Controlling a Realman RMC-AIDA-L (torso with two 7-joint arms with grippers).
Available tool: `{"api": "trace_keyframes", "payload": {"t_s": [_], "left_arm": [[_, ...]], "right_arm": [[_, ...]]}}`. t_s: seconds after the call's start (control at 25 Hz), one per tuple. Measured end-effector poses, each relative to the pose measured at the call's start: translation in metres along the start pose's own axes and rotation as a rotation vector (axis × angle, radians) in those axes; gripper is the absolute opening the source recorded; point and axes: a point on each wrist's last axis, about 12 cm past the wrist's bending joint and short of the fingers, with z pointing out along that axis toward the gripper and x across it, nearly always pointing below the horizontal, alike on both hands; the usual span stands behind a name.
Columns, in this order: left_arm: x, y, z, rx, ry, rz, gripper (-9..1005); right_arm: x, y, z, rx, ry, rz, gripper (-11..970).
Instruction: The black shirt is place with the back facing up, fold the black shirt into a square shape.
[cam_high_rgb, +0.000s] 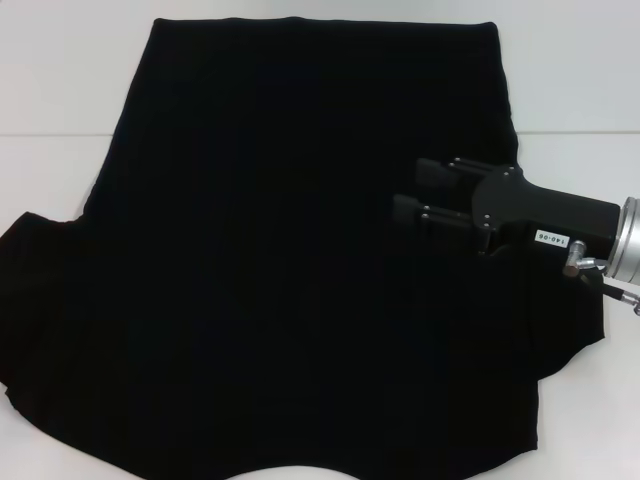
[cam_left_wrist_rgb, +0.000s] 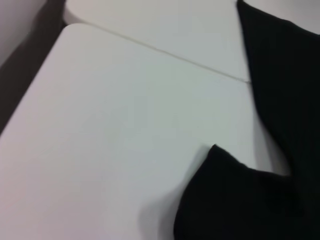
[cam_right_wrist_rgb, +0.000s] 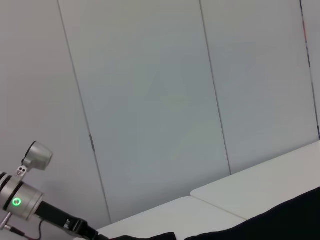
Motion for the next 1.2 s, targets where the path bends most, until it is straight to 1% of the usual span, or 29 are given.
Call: {"api": "trace_keyframes", "payload": {"t_s": [0.24,0.44,0.52,0.56,0.68,0.8,1.08,1.2], "left_arm": [[-0.016,-0.016,0.010,0.061,-0.036,0.022,0],[-0.030,-0.040,0.023,0.151,-0.035,0.072,10],[-0.033,-0.050,0.027,0.197,-0.029,0.098,16],[-0.033,-0.054,0.028,0.211,-0.029,0.105,19],[-0.032,-0.068,0.029,0.318,-0.034,0.136,29],[-0.028,-0.078,0.030,0.406,-0.042,0.147,39],[-0.005,-0.100,0.048,0.513,-0.022,0.163,62],[0.006,-0.116,0.055,0.576,-0.018,0.184,71]], "right_arm": [[0.001,0.000,0.000,0.001,0.001,0.001,714],[0.003,0.001,-0.003,0.003,0.001,0.006,714],[0.003,0.001,-0.004,0.003,0.001,0.007,714],[0.004,0.001,-0.004,0.003,0.001,0.008,714],[0.005,0.001,-0.006,0.005,0.001,0.011,714],[0.006,0.001,-0.007,0.011,0.004,0.010,714],[0.008,0.000,-0.011,0.025,0.009,0.009,714],[0.008,-0.001,-0.013,0.032,0.008,0.010,714]]}}
